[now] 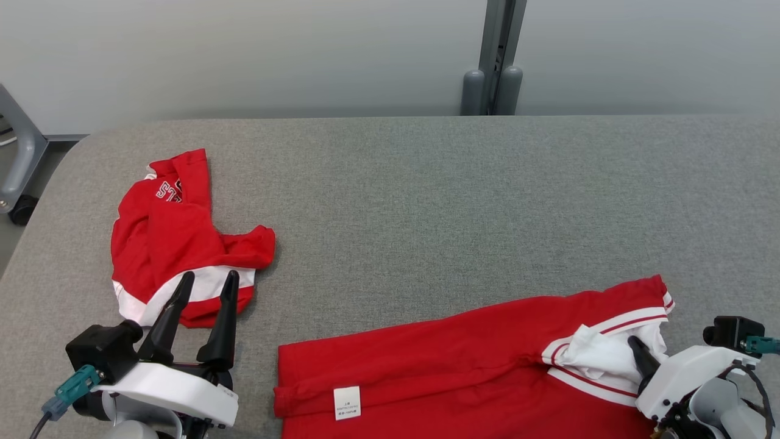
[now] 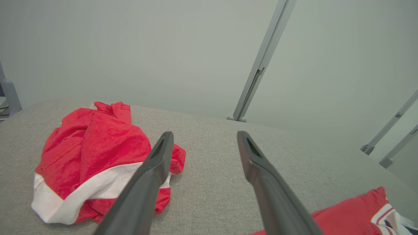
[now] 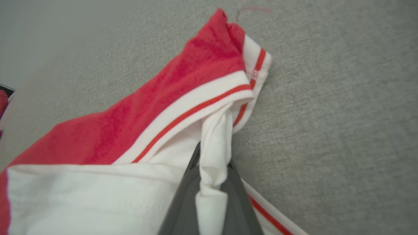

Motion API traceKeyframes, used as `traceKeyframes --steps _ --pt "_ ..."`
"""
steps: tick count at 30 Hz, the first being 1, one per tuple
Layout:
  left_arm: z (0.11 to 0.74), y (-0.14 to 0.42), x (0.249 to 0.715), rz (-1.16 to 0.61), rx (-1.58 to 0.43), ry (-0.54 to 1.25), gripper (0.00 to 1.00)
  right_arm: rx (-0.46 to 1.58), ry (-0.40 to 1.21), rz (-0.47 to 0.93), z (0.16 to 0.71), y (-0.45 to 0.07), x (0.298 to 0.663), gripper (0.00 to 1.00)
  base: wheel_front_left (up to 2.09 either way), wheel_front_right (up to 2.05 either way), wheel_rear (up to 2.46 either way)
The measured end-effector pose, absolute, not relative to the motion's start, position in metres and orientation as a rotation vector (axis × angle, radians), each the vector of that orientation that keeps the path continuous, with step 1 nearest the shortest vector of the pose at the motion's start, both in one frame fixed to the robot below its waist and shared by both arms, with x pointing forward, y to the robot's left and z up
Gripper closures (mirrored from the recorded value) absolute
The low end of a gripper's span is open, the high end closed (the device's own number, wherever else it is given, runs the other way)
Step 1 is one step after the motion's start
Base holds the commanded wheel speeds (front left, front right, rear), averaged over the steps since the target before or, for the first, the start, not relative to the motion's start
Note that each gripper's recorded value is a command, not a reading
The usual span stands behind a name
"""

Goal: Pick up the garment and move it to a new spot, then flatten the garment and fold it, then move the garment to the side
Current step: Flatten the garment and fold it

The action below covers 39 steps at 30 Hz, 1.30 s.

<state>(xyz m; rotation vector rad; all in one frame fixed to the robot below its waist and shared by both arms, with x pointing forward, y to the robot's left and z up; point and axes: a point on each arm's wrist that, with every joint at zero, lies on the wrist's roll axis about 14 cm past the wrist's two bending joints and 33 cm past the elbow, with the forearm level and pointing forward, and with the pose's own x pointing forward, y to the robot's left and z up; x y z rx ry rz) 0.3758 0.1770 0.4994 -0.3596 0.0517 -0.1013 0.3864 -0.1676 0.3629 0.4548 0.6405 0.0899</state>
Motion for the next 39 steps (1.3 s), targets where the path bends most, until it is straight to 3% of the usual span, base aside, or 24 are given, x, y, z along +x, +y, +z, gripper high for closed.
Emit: traceKeyframes --steps 10,22,30,39 --pt "0.503 0.167 0.378 -0.132 -0.37 0.034 0.0 0.405 0.485 0.054 0.402 -0.204 0.414 1.0 0.0 0.0 0.0" --pt "0.508 0.154 0.383 -0.159 -0.368 0.007 0.0 0.222 0.284 -0.136 0.452 -0.301 0.432 1.0 0.0 0.0 0.0" --pt "0.513 0.172 0.376 -0.086 -0.366 -0.034 0.0 0.239 0.201 -0.02 0.481 -0.26 0.438 1.0 0.0 0.0 0.0" --pt "0.51 0.189 0.352 -0.012 -0.359 -0.063 0.0 0.326 0.212 0.222 0.497 -0.169 0.42 1.0 0.0 0.0 0.0"
